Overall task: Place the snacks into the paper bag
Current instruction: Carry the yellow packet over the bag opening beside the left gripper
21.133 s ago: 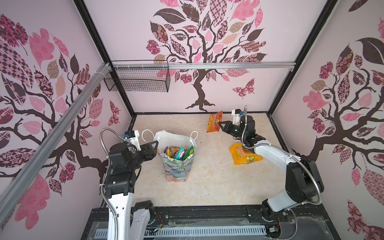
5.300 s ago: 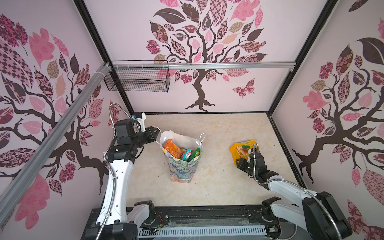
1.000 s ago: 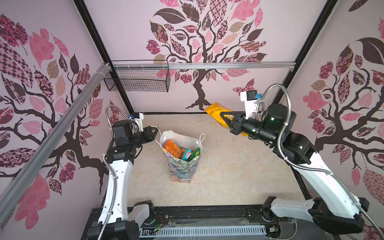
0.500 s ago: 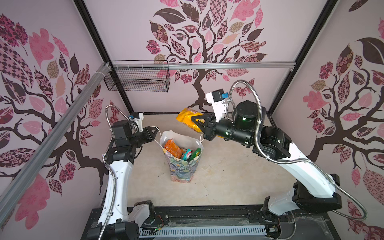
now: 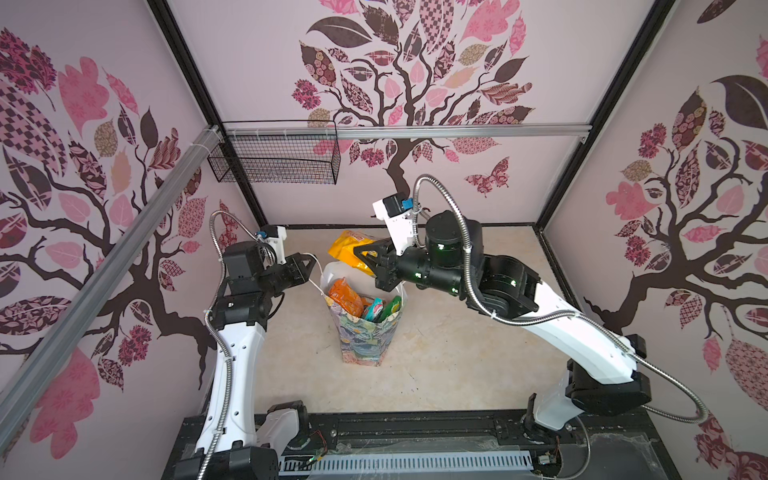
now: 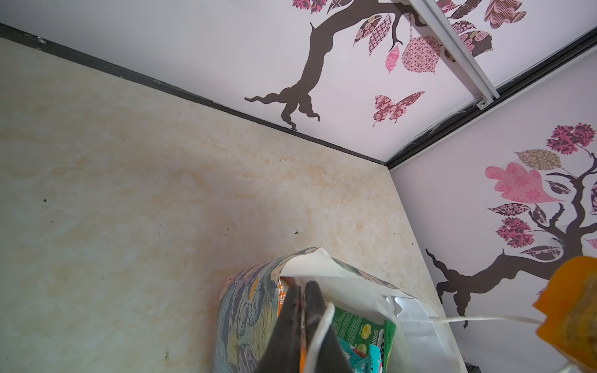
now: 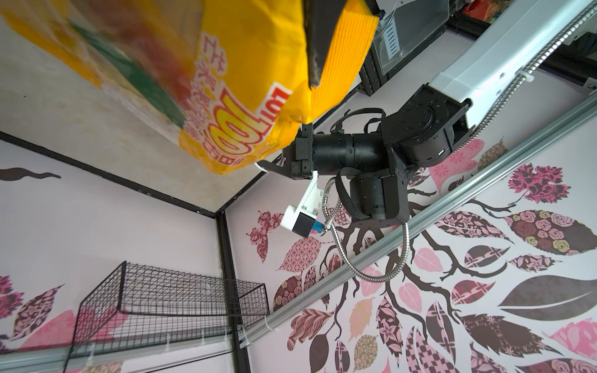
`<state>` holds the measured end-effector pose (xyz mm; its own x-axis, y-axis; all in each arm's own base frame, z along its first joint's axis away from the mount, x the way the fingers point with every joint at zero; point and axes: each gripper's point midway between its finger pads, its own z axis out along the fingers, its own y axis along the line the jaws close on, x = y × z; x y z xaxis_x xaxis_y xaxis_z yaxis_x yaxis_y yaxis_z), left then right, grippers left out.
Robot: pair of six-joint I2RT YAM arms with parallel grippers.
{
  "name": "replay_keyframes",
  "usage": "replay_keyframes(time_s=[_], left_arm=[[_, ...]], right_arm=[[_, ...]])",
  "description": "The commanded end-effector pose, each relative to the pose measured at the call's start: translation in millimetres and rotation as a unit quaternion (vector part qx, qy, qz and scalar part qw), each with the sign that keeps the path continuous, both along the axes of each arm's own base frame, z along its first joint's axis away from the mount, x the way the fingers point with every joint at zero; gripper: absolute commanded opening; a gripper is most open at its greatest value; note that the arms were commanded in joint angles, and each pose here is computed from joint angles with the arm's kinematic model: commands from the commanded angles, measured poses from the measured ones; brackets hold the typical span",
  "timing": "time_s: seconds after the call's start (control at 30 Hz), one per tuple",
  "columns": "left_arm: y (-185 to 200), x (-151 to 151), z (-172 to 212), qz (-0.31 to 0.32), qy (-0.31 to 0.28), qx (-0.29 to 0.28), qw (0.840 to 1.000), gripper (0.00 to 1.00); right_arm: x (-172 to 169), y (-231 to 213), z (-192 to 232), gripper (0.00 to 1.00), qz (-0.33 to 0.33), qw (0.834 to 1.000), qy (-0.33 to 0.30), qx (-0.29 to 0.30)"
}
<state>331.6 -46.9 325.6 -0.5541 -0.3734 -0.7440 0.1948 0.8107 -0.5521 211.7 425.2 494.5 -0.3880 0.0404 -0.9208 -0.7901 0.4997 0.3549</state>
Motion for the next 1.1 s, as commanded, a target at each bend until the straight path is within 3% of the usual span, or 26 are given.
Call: replay_keyframes(time_s=[0.0,0.33,1.07], left_arm=[[2,-3,3,0.003,-0.016,0.009,1.000,0.09],[4,-4,4,0.008,-0.016,0.011,1.000,0.09],[3,-6,6,0.009,-0.020,0.011,1.000,0.10]], right_arm=[[4,-4,47,0.00,-0.018,0.997,-0.036,0.073],[8,28,20,0.00,0.006,0.996,0.000,0.087],[55,37,-59,0.00,-0.052,0.996,0.054,0.050]])
